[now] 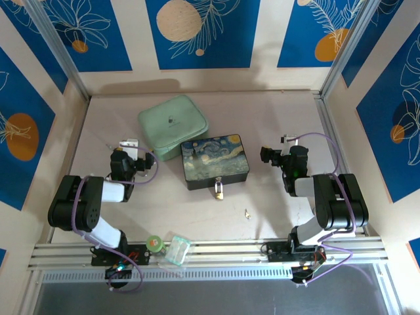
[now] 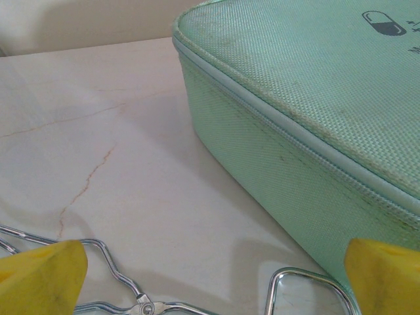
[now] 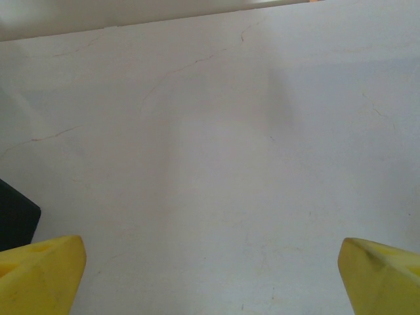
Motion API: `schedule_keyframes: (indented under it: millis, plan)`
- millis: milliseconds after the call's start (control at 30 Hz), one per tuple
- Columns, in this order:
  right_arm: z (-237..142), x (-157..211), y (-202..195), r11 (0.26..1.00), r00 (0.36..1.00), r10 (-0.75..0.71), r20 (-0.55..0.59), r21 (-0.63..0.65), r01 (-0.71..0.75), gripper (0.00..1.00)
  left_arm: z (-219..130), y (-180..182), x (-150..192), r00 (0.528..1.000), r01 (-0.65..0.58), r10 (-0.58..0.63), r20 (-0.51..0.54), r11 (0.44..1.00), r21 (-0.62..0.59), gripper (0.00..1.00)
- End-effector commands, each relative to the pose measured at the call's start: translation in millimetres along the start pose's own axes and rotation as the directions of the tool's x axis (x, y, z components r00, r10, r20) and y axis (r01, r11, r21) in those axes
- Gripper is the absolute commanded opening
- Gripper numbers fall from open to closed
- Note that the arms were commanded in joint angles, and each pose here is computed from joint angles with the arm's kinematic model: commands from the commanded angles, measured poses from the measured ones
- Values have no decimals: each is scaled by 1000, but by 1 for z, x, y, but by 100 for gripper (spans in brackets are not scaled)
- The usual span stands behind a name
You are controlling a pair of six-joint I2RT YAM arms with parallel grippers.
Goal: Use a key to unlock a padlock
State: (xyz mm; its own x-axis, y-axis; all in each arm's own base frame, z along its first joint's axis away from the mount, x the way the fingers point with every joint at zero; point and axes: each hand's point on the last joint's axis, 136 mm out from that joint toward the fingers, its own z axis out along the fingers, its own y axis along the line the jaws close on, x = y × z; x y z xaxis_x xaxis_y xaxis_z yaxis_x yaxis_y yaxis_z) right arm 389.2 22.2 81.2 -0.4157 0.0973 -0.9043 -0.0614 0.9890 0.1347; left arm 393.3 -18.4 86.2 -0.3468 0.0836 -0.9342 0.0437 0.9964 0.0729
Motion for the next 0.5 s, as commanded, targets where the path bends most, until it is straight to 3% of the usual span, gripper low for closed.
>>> schedule_keyframes:
  millis: [0,467]
  plan:
    - [2,-16,2,1000,999,-26,43,-10,26,99,2,-1,-6,1000,-12,12,18,1000,16,100]
    - [1,-18,2,1000,998,-26,48,-11,27,99,-2,-2,-10,999,-11,11,40,1000,19,100]
